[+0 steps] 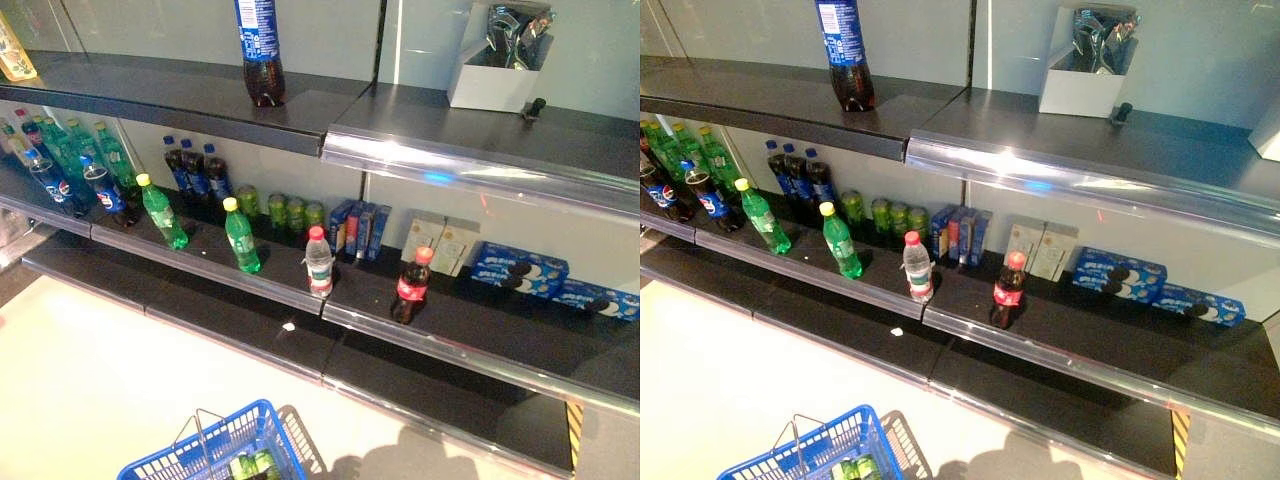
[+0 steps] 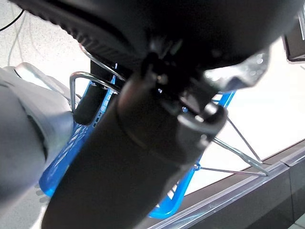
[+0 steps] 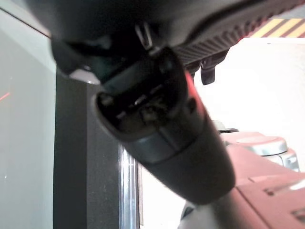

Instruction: Pick up the drink and place into the basket.

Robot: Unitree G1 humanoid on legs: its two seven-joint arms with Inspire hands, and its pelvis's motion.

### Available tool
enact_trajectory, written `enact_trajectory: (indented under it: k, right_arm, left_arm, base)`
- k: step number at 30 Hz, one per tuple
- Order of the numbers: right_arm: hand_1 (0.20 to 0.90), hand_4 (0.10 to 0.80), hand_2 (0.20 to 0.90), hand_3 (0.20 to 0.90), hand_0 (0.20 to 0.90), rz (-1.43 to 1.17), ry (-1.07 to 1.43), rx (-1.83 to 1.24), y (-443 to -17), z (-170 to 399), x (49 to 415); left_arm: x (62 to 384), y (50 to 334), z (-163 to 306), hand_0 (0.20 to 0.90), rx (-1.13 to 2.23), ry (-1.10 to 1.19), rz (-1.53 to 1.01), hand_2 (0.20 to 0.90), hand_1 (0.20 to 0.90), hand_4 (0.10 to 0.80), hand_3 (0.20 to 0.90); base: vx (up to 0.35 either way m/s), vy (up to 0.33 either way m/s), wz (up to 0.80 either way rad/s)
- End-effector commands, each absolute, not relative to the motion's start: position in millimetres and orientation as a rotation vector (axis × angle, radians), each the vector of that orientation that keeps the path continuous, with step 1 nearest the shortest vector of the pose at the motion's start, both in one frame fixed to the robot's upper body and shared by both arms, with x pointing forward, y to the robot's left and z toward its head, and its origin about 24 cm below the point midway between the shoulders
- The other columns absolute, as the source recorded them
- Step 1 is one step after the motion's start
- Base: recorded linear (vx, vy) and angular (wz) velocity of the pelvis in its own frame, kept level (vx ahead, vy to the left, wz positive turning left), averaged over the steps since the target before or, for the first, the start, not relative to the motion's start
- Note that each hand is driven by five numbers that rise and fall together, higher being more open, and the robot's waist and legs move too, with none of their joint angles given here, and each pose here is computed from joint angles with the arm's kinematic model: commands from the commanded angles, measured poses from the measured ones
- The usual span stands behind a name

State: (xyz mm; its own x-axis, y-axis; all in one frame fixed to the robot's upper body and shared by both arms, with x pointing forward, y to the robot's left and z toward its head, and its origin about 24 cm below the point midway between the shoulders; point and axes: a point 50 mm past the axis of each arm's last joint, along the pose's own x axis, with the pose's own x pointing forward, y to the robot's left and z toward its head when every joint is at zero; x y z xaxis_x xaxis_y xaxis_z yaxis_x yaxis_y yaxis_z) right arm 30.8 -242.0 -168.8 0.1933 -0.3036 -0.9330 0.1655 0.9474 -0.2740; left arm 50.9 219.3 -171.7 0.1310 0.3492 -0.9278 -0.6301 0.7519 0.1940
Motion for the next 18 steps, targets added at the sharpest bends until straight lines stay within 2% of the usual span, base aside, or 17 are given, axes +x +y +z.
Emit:
enact_trajectory:
  k: [1,12,18]
  right_arm:
    - [0.9,0.8,0.9,0.9,0.9,-0.311,1.3,-0.103,-228.4,-170.1,55.1]
    - [0.9,0.8,0.9,0.9,0.9,-0.287,1.301,-0.356,-236.7,-167.2,56.5]
    - [0.9,0.8,0.9,0.9,0.9,-0.288,1.304,-0.367,-237.6,-167.0,56.7]
  left_arm:
    - [82.9,231.9,-163.8,0.3,-0.224,1.141,0.693,0.3,0.3,0.1,0.2]
    - [84.8,230.6,-163.2,0.3,-0.227,1.111,0.669,0.3,0.3,0.1,0.2]
    - [84.2,230.6,-163.4,0.3,-0.231,1.112,0.667,0.3,0.3,0.1,0.2]
  base:
    - [0.0,0.0,0.0]
    - [0.001,-0.003,0.0]
    - [0.0,0.0,0.0]
